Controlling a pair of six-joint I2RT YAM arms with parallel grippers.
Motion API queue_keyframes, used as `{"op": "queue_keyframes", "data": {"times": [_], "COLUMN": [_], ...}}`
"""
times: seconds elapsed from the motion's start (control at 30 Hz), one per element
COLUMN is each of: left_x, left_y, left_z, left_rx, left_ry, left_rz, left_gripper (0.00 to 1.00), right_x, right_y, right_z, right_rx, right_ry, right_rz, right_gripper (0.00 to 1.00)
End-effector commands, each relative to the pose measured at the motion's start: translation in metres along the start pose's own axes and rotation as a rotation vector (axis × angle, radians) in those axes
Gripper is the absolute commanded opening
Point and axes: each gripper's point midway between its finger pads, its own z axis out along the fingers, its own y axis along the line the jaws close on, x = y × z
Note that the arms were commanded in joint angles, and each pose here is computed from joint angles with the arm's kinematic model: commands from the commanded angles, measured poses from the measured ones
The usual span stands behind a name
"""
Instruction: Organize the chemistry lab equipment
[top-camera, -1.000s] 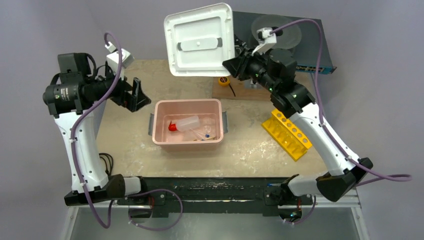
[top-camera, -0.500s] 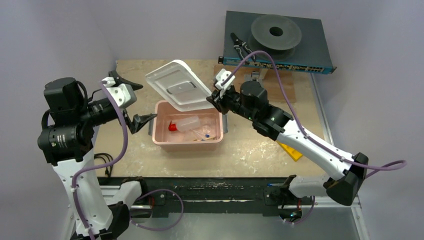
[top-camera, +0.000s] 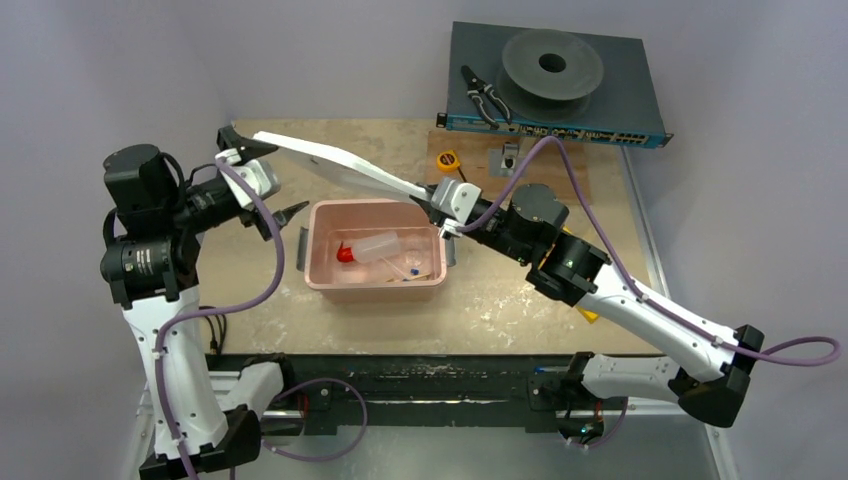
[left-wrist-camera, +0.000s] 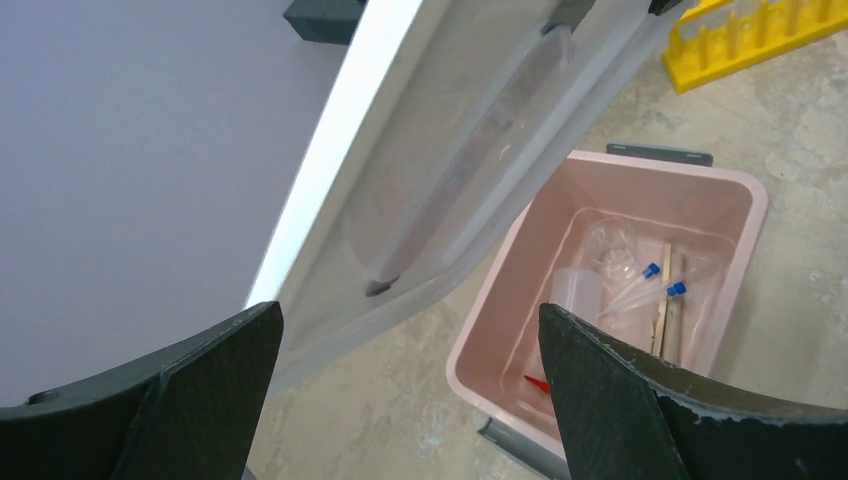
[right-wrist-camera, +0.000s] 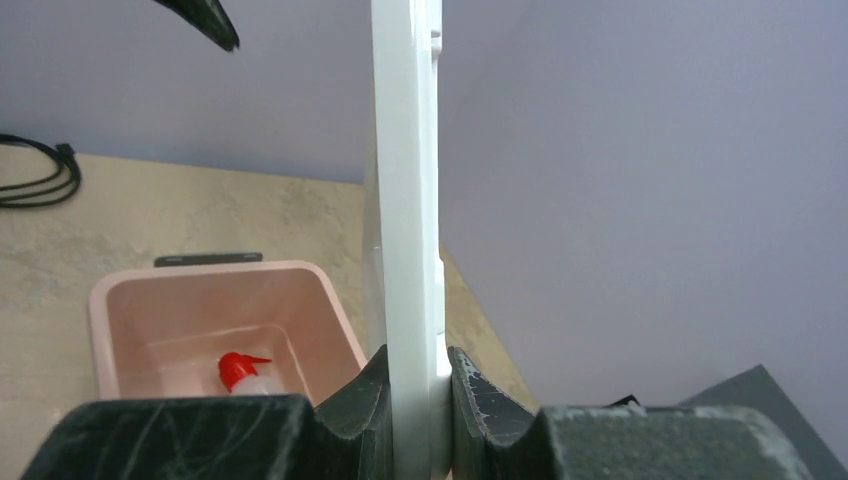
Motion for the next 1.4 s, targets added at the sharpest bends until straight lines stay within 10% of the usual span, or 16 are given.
{"op": "queue_keyframes", "data": {"times": [0.0, 0.7, 0.97, 1.1, 1.37], "left_x": [-0.034, 0.021, 0.028, 0.024, 0.046], "left_y": [0.02, -0.007, -0.02, -0.024, 0.004], "left_z": [-0.006, -0.001, -0.006, -0.004, 0.002], "left_rx": [-0.069, 0.092, 0.195, 0.23, -0.002], "left_ry": [-0.081, 0.073, 0.119, 0.113, 0.154], "left_rz": [0.126, 0.184, 0.216, 0.192, 0.32], "left_gripper": [1.0, 0.94, 0.45, 0.04, 0.0], "right_x": [-0.021, -0.049, -0.043, -0.032, -0.027], "right_y": [-0.007, 0.013, 0.007, -0.007, -0.041], "right_z": [0.0, 0.006, 0.015, 0.022, 0.028], "right_rx": [0.017, -0.062, 0.0, 0.092, 0.279], "right_ry": [-0.053, -0.124, -0.099, -0.044, 0.067], "right_rz": [-0.097, -0.145, -0.126, -0.098, 0.143], "right_gripper": [0.0, 0.0, 0.03, 0.17, 0.71]}}
